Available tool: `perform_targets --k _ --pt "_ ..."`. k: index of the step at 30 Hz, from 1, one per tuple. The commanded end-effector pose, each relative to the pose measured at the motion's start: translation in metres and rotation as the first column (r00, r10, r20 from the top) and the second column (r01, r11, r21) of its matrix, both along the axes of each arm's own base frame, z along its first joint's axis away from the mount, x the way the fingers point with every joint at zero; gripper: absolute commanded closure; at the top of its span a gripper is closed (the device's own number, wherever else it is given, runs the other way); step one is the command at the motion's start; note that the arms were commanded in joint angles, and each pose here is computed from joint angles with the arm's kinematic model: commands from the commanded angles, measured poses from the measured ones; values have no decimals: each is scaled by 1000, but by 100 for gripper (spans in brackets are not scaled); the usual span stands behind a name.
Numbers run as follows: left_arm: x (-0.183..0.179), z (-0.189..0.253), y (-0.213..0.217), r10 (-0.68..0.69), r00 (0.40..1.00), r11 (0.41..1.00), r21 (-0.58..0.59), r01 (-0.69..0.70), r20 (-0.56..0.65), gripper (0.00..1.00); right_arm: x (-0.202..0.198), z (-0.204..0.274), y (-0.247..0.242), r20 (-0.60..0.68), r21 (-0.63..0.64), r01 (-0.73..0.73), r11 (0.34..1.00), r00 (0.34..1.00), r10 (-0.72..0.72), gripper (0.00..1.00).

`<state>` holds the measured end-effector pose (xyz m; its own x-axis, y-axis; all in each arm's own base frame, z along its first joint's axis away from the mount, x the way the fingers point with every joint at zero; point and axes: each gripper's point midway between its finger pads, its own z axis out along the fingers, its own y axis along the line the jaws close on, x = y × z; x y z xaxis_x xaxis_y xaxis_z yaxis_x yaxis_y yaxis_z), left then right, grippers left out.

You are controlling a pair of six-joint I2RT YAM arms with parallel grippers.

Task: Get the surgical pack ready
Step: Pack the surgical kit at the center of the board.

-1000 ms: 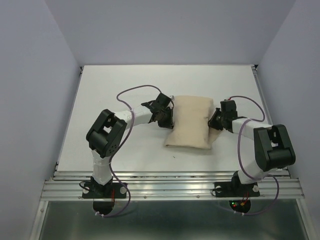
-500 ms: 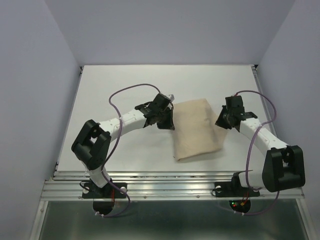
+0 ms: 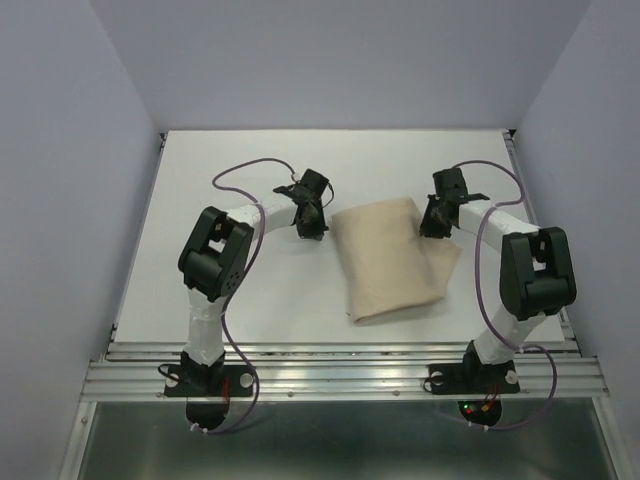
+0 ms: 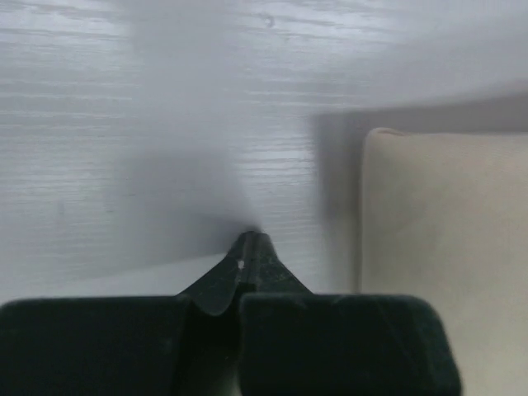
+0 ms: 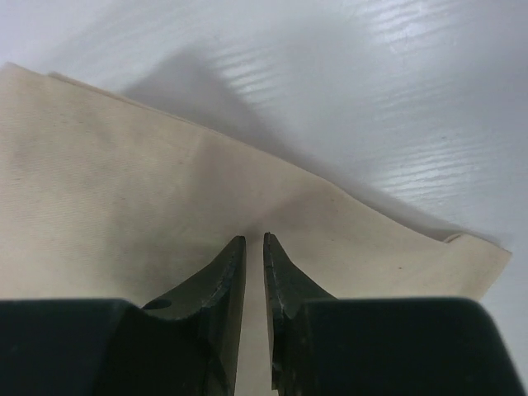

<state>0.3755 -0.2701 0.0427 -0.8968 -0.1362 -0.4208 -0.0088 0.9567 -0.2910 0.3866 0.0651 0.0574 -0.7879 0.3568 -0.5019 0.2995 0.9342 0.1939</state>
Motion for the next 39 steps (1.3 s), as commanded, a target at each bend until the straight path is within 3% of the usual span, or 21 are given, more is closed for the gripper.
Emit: perform_targets --k 1,6,13,23,30,32,39 --pt "1 -5 -8 -9 1000 999 30 9 -14 100 1 -2 2 11 -13 -26 1000 1000 27 79" --pt "-7 -13 -35 -79 995 997 -25 78 -57 100 -12 -22 7 -32 22 -42 999 999 42 80" --pt "-6 21 -97 -209 978 965 -160 209 21 100 -19 -24 30 -30 112 -69 991 997 73 80" --pt "-3 65 -154 -303 947 922 -217 320 108 100 -19 -18 75 -16 146 -136 980 990 140 80" --pt "7 71 -103 -220 970 967 -112 231 99 100 -28 2 31 2 -44 -56 997 998 56 79" --pt "3 75 -80 -192 977 974 -106 202 93 100 -33 25 26 71 -44 -40 998 997 43 79" --pt "-25 55 -26 -124 989 992 -26 126 75 100 -74 23 18 29 -31 -41 999 999 42 79"
